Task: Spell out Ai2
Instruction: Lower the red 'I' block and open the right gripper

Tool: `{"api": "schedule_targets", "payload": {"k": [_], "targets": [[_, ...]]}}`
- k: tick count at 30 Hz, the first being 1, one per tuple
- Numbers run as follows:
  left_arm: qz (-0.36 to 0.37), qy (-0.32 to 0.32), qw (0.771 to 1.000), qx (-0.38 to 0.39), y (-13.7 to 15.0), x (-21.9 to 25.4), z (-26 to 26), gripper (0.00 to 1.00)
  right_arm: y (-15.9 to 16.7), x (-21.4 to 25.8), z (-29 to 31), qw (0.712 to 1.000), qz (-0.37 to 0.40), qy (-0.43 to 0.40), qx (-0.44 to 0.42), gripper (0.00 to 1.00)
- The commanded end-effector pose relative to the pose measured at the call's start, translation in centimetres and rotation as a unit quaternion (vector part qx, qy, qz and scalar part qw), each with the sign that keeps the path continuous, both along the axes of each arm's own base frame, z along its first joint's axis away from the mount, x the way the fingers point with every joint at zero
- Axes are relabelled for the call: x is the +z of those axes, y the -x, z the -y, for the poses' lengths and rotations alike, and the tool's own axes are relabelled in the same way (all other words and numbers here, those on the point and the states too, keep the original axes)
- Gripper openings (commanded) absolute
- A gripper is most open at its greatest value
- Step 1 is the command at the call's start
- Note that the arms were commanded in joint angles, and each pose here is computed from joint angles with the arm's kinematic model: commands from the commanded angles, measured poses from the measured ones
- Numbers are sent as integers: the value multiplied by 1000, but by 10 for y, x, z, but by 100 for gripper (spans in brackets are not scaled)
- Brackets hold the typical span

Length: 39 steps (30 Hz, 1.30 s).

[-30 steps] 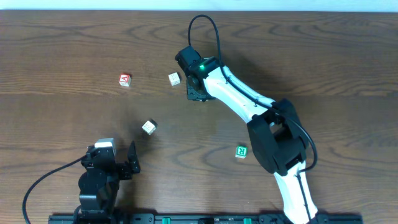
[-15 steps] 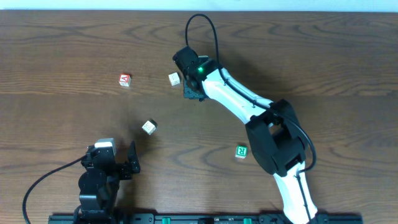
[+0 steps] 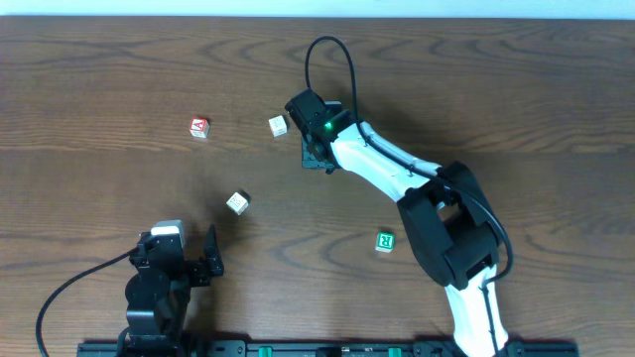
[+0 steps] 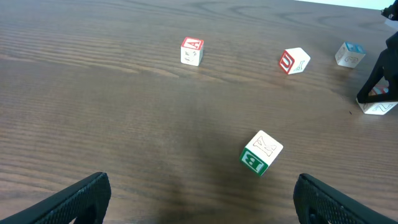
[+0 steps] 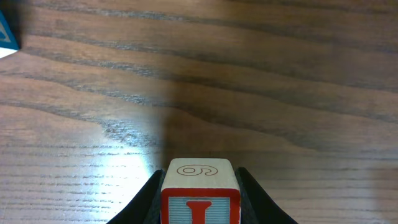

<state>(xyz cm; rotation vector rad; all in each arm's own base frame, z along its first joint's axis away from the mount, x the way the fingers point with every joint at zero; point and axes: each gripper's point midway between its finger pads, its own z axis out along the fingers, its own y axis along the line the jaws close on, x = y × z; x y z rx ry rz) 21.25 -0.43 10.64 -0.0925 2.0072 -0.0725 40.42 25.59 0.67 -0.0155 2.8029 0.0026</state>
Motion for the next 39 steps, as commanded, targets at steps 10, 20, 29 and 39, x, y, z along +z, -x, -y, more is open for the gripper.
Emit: {"api": "schedule_targets", "payload": {"k": [10,20,29,39], "targets": [[-5,-1,1000,0,0,-6,-1,95,-8,11,7,999,16,-16,-43,2],[-5,-1,1000,0,0,-6,-1,95,-7,11,8,999,16,-13,-45,2],[-5,-1,1000,0,0,-6,-1,95,-4,10,8,999,7,-14,-43,4],[-5,-1,1000,0,0,-6,-1,95,-2,9,10,999,3,-10,-43,26]]}}
